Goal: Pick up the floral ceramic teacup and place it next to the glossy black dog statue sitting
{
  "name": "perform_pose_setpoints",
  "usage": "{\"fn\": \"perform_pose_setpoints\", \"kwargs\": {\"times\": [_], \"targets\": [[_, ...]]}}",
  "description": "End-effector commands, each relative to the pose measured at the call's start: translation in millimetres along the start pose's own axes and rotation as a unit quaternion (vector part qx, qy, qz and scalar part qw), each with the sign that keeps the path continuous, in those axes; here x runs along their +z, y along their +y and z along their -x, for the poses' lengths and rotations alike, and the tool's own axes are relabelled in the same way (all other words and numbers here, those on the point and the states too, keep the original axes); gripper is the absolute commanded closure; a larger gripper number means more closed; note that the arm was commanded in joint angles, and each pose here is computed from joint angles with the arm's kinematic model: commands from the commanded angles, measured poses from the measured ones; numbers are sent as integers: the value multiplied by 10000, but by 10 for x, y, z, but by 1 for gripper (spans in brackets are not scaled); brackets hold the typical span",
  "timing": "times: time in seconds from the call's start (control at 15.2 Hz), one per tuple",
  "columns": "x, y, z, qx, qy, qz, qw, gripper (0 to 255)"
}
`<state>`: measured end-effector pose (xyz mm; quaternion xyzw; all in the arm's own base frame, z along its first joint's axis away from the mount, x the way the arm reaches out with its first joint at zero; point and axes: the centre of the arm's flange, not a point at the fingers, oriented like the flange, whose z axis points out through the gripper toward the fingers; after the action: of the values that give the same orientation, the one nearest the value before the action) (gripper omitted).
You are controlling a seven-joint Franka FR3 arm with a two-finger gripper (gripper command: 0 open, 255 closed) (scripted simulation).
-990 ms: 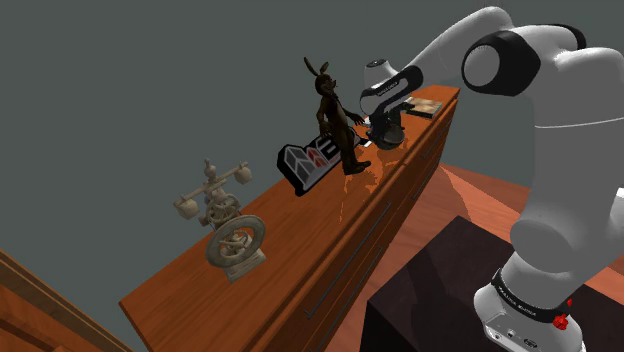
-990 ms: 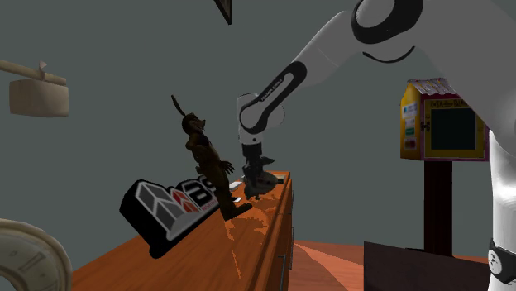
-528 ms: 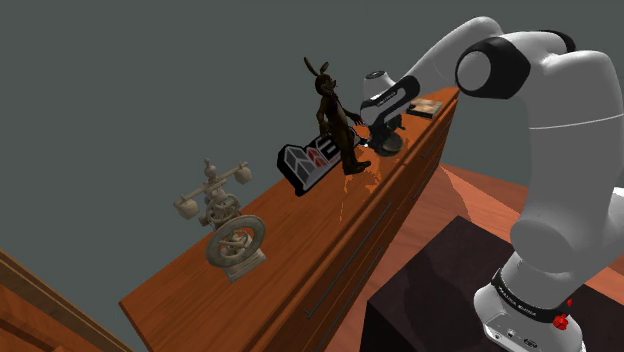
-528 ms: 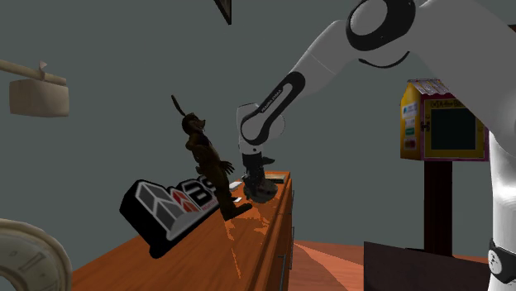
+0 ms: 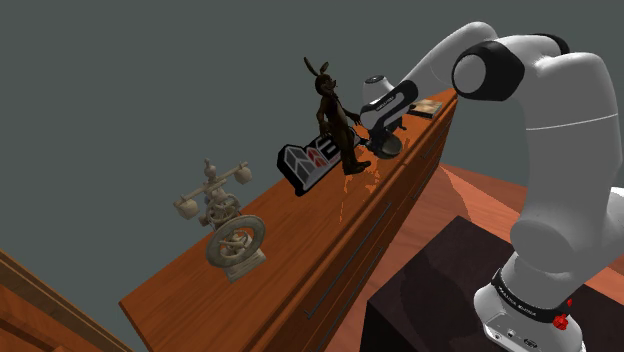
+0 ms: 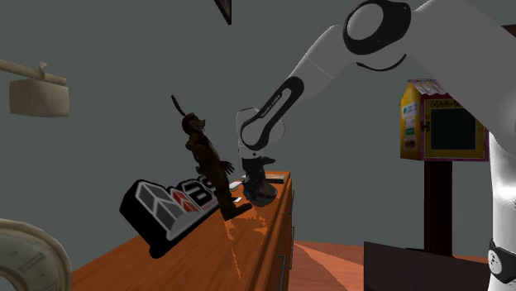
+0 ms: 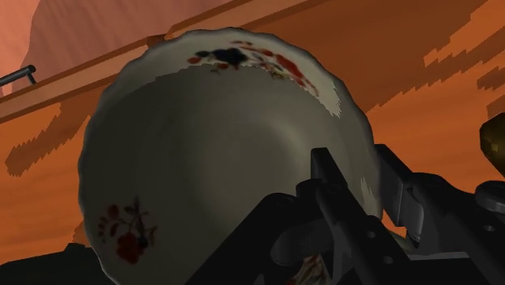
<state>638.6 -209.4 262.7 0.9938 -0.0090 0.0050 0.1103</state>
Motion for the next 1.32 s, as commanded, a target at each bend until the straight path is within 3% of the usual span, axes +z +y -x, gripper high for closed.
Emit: {"fn": "perform_pose_setpoints", "kwargs": {"times": [0.0,0.07,0.13,0.46,0.73,1.25], "targets": [[8,12,6,8,-6,3,10000,255],[8,12,6,8,-6,3,10000,255],[11,13,6,8,-6,3,10000,0],[8,12,6,8,-6,3,10000,0],[-491,12,6,8,-6,3,10000,0],[-491,12,6,8,-6,3,10000,0]]}}
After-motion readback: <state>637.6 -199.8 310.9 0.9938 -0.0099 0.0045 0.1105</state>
